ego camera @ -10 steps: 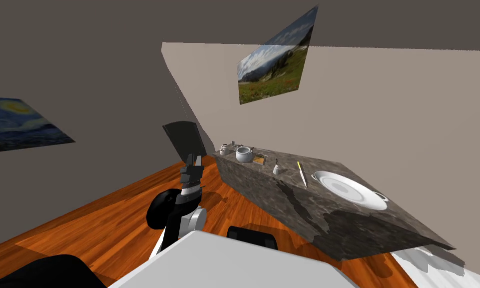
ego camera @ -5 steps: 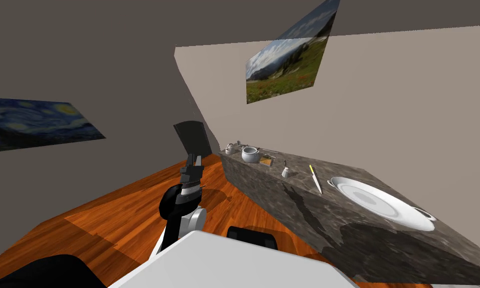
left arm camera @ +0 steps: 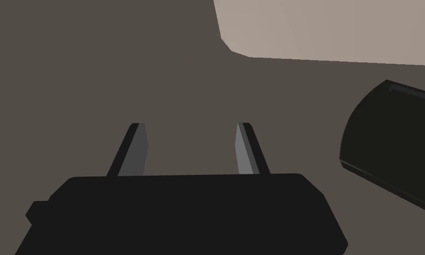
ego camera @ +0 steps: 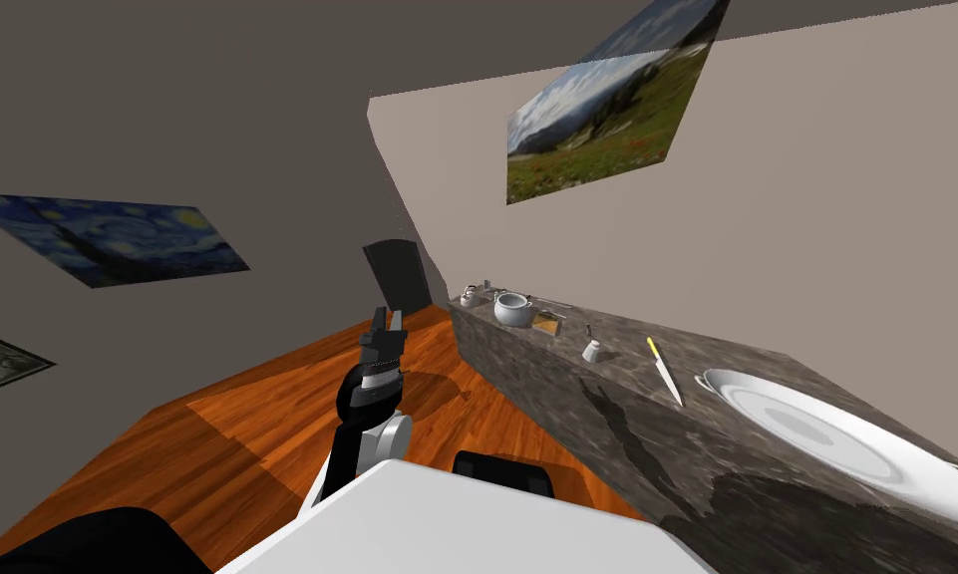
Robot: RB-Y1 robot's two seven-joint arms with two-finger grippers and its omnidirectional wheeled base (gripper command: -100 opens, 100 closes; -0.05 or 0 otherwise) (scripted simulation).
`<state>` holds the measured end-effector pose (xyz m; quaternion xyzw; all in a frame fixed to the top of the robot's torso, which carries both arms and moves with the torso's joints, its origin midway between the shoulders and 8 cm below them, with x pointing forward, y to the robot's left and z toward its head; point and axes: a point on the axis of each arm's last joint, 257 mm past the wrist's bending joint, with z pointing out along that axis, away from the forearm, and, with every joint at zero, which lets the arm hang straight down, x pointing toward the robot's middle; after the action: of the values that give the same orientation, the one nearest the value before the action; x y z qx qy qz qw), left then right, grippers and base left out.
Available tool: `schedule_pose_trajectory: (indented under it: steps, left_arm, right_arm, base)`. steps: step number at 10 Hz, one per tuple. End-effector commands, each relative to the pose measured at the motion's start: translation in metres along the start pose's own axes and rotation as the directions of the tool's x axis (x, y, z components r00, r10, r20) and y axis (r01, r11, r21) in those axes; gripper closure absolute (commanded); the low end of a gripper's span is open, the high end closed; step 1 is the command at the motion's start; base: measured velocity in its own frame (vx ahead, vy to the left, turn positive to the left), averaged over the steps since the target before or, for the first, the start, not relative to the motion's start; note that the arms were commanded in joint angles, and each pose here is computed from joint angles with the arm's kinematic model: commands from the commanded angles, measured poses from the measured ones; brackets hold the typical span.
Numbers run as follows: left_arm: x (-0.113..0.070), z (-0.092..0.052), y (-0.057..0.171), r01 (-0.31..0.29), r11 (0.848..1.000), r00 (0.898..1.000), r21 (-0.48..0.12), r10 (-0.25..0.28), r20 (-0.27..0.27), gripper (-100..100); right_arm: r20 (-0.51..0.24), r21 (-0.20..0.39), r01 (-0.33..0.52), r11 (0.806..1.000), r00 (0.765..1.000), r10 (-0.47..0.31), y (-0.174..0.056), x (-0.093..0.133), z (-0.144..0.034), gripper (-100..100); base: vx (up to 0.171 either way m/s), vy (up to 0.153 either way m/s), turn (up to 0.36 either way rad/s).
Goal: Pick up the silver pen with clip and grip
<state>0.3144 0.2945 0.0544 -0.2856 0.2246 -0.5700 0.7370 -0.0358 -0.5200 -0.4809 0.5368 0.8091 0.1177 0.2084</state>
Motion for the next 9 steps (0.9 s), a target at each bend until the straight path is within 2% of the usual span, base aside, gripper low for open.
schedule_pose_trajectory:
  steps: [1, 2, 3, 4, 5, 6, 7, 9]
  left_arm:
    - [0.0, 0.0, 0.0, 0.0, 1.0, 1.0, 0.0, 0.0, 0.0, 0]
    - [0.0, 0.0, 0.0, 0.0, 1.0, 1.0, 0.0, 0.0, 0.0, 0]
    - [0.0, 0.0, 0.0, 0.0, 1.0, 1.0, 0.0, 0.0, 0.0, 0]
    - [0.0, 0.0, 0.0, 0.0, 1.0, 1.0, 0.0, 0.0, 0.0, 0]
    - [0.0, 0.0, 0.0, 0.0, 1.0, 1.0, 0.0, 0.0, 0.0, 0]
    - [0.0, 0.0, 0.0, 0.0, 1.0, 1.0, 0.0, 0.0, 0.0, 0]
    - [0.0, 0.0, 0.0, 0.0, 1.0, 1.0, 0.0, 0.0, 0.0, 0]
    - [0.0, 0.0, 0.0, 0.0, 1.0, 1.0, 0.0, 0.0, 0.0, 0]
  right_arm:
    - [0.005, 0.073, 0.026, 0.997, 1.0, -0.027, -0.029, -0.018, -0.016, -100]
    - [0.017, 0.103, 0.026, 0.994, 0.999, -0.027, -0.042, -0.024, -0.021, -100]
    - [0.017, 0.103, 0.026, 0.994, 0.999, -0.027, -0.042, -0.024, -0.021, -100]
    - [0.021, 0.165, 0.05, 0.985, 0.998, -0.054, -0.065, -0.043, -0.041, -100]
    - [0.03, 0.186, 0.049, 0.981, 0.998, -0.055, -0.074, -0.047, -0.046, -100]
    - [0.034, 0.24, 0.07, 0.968, 0.996, -0.081, -0.092, -0.066, -0.065, -100]
    - [0.026, 0.221, 0.072, 0.973, 0.997, -0.079, -0.084, -0.062, -0.06, -100]
    - [0.044, 0.263, 0.069, 0.962, 0.996, -0.083, -0.102, -0.072, -0.072, -100]
  base:
    - [0.028, 0.093, 0.325]
    - [0.043, 0.093, 0.152]
    - [0.028, 0.052, -0.039]
    - [0.073, 0.098, 0.354]
    - [0.073, 0.083, 0.171]
    - [0.083, 0.129, 0.288]
    - [0.069, 0.098, 0.143]
    - [0.012, 0.014, -0.036]
